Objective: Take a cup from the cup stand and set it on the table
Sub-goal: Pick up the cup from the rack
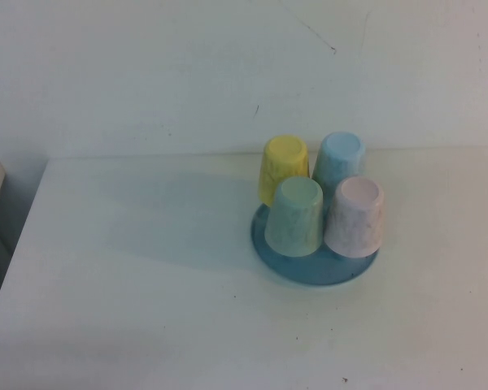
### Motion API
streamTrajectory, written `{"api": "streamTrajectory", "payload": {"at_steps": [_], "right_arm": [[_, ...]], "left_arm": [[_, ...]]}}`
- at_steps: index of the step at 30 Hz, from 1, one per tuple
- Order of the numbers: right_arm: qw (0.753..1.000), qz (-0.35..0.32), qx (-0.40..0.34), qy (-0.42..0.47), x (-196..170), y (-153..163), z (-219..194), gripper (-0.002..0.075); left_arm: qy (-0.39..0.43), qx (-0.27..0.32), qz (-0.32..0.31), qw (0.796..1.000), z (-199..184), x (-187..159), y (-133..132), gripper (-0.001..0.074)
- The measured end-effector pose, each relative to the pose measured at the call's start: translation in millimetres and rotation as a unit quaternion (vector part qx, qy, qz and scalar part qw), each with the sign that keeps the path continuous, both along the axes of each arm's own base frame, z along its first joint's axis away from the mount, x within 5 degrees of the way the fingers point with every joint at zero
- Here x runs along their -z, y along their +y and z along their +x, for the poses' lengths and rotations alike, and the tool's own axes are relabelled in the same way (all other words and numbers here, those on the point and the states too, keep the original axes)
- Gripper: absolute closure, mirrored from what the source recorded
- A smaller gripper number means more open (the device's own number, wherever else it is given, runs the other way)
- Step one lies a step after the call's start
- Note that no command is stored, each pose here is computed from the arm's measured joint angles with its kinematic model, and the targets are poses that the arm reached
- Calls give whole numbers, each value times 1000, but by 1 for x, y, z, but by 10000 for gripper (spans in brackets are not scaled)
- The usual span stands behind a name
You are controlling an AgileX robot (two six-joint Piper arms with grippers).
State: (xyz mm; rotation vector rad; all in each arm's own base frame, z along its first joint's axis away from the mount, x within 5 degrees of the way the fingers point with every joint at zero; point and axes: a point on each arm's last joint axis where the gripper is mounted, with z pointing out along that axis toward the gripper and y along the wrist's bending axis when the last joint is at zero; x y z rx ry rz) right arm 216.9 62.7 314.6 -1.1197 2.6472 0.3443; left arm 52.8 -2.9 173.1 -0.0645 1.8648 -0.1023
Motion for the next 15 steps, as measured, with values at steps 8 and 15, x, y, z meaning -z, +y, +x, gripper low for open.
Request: {"api": "streamTrajectory", "payload": {"at_steps": [8,15], "right_arm": [[997,-44,-65,-15,-1,34,70,720],[994,-47,-93,-12,14,54,115,493]], "left_arm": [[0,0,0,1000,0,0,0,739],[0,0,0,1000,0,0,0,739]]}}
